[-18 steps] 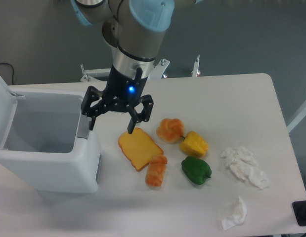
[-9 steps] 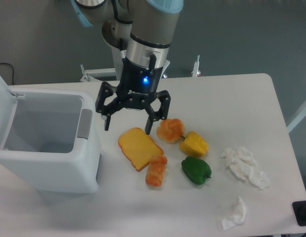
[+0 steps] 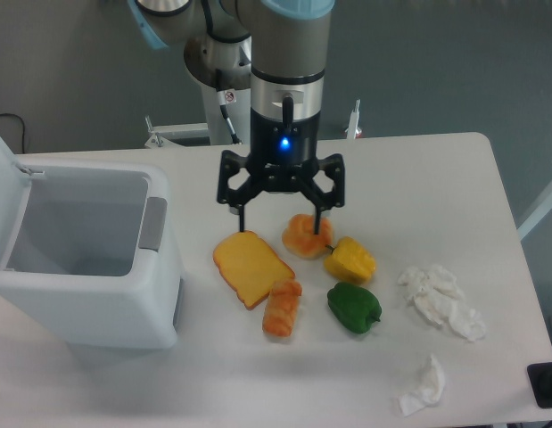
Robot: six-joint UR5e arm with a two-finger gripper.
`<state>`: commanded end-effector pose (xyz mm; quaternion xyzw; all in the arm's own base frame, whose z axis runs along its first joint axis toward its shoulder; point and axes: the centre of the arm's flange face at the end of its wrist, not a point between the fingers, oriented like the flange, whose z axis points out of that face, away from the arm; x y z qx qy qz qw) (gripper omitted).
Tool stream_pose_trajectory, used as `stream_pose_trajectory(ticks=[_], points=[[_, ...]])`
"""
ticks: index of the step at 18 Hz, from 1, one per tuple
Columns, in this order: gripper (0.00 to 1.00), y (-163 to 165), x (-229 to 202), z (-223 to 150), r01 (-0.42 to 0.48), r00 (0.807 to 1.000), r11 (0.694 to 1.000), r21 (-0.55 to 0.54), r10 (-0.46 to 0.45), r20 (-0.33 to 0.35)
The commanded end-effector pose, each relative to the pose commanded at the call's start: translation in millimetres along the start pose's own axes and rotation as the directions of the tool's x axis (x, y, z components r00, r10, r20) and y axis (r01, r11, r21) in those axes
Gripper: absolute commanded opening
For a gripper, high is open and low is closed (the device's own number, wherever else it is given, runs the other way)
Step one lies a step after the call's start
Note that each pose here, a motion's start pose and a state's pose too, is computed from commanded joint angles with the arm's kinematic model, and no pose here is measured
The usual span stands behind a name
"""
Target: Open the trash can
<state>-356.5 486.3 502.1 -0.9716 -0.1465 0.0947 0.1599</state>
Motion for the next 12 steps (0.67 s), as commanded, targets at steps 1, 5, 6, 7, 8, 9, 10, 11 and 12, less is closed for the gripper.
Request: stream_pose_trajectory(ticks=[1,5,6,7,8,9,10,11,12], points=[[1.00,2.5,-1.8,1.7,-0.035,0.999,0.999,-0.020,0.035,0.019],[1.00,12.9,-9.9,10.4,-0.168,0.981,0.980,-0.106,0.176,0.077],[1.00,14.1,-11.7,12.0,-0.189,0.976,0.975,-0.119,0.200,0.082],[1.00,14.7,-13.0,16.5,-0.201,0.974,0.971,-0.133,0.213,0.083],[1.00,16.0,-15.7,20.1,-0.205,0.972,0.968,-0.145,0.218,0.085],[1.00,16.3,-16.7,20.9,-0.207,0.971,0.967,-0.151,0.222,0.091],[1.00,16.9,-17.9,20.8,-0.205,0.971,0.966,-0.155,0.221,0.094],[1.00,17.3,-18.9,20.8,-0.203,0.971,0.967,-0.156,0.220,0.096],[1.00,17.2,-19.1,22.8,-0.205,0.971,0.966,-0.158,0.221,0.093]])
